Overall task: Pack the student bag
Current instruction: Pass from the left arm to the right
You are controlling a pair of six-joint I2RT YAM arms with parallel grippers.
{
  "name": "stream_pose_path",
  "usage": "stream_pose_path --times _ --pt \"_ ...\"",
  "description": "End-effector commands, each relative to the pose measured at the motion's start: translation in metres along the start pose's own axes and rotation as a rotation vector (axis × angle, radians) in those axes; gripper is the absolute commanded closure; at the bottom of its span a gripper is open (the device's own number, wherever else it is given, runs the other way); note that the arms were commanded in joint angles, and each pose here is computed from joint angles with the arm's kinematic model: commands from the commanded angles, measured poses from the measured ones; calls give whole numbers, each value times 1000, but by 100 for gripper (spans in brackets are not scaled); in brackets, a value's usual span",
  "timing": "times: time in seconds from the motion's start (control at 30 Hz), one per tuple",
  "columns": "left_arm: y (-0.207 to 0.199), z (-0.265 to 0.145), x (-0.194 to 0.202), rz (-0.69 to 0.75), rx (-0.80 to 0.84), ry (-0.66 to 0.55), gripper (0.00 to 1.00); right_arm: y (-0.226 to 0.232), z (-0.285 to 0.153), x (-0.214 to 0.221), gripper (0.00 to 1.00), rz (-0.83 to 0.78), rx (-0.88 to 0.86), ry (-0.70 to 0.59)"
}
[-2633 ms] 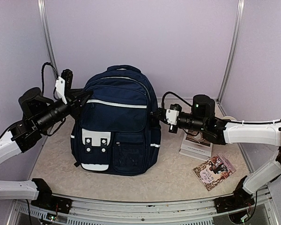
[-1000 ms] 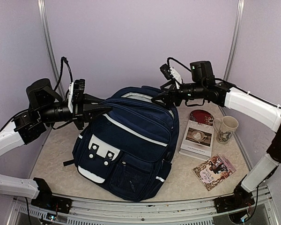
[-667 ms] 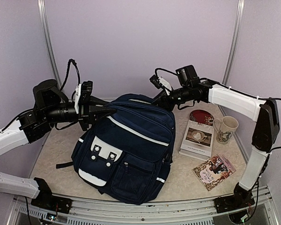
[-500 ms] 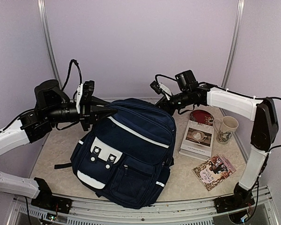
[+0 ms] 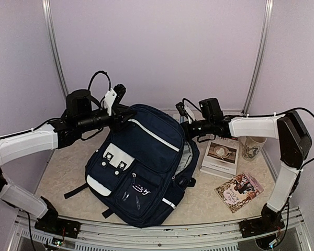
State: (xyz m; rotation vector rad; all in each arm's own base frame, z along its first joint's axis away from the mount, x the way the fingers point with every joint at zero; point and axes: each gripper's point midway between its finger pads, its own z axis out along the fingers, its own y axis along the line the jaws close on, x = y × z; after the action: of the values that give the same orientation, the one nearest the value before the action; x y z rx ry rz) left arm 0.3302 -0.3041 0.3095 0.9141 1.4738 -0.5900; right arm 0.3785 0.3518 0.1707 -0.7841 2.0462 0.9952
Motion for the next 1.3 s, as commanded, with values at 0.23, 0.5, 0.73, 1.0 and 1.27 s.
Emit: stream_pose_path --times 0.23,0.5,0.73,1.0,1.27 --pt "95 25 -72 60 -90 -251 100 76 46 3 95 137 -157 -123" --pt "35 17 -36 123 364 -228 100 65 4 41 49 133 -118 -89" --pt "25 27 -10 109 484 -138 100 48 -44 51 5 12 -36 -81" --pt "17 26 -6 151 462 -130 100 71 -110 -15 0 -324 53 -244" --pt "12 27 -6 158 473 -124 100 114 -93 -35 1 -406 -240 -222"
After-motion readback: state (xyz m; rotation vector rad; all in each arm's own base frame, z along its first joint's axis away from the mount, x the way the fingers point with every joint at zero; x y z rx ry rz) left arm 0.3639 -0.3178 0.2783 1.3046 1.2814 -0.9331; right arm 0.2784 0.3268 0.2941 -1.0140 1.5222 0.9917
